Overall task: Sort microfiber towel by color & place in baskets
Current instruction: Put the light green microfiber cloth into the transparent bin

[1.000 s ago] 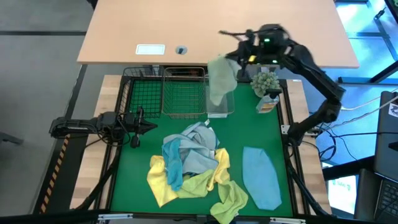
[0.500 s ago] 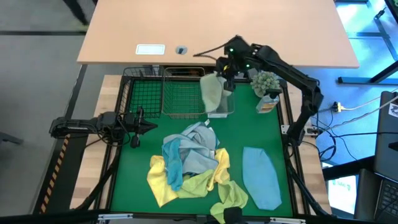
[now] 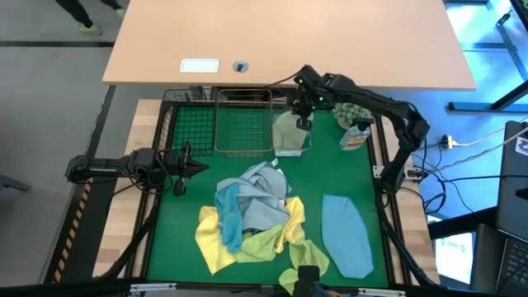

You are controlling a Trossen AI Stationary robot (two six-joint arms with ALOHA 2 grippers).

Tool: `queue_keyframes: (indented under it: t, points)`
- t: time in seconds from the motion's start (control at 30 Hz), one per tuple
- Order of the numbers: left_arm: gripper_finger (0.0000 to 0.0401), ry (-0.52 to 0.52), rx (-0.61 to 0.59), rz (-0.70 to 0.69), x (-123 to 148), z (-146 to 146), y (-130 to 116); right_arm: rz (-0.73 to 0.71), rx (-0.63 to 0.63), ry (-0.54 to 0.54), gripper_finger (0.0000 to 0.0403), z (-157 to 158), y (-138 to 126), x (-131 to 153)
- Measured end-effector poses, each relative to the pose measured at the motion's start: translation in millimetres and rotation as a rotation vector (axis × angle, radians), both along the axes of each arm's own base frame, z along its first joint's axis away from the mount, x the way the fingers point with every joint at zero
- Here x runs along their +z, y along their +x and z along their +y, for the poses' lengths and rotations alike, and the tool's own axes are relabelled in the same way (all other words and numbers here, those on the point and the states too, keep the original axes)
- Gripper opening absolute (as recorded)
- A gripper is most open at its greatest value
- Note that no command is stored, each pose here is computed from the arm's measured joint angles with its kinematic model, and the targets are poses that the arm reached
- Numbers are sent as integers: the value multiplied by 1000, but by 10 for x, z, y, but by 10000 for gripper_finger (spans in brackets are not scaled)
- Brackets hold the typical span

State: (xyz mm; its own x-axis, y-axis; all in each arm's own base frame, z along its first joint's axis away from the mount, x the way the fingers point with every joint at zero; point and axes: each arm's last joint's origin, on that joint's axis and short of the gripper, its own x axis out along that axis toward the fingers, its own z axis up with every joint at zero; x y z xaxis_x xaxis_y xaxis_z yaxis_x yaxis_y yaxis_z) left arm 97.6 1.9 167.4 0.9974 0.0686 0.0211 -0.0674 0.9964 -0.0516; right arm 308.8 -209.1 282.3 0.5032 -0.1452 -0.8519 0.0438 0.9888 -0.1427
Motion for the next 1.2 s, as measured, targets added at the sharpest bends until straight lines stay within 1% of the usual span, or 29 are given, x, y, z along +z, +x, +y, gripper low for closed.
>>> queue_keyframes:
  t: [0.17, 0.33, 0.47, 0.63, 0.77, 1.0, 1.1, 1.2]
  points:
    - [0, 0, 0, 0, 0, 0, 0, 7, -2, 6, 1, 8, -19, -296]
    - [0, 0, 0, 0, 0, 0, 0, 18, -1, 14, 1, 36, -51, -510]
    - [0, 0, 0, 0, 0, 0, 0, 28, 2, 28, 13, 53, -73, -585]
    - [0, 0, 0, 0, 0, 0, 0, 24, 2, 25, 36, 51, -70, -588]
    - [0, 0, 0, 0, 0, 0, 0, 35, -12, 4, 67, 43, -71, -586]
    - [0, 0, 0, 0, 0, 0, 0, 118, -81, -91, 151, 14, -102, -587]
    - [0, -2, 0, 0, 0, 0, 0, 128, -89, -105, 183, 0, -93, -504]
    - [0, -46, -1, -3, 0, 0, 0, 128, -87, -112, 205, 5, -59, -361]
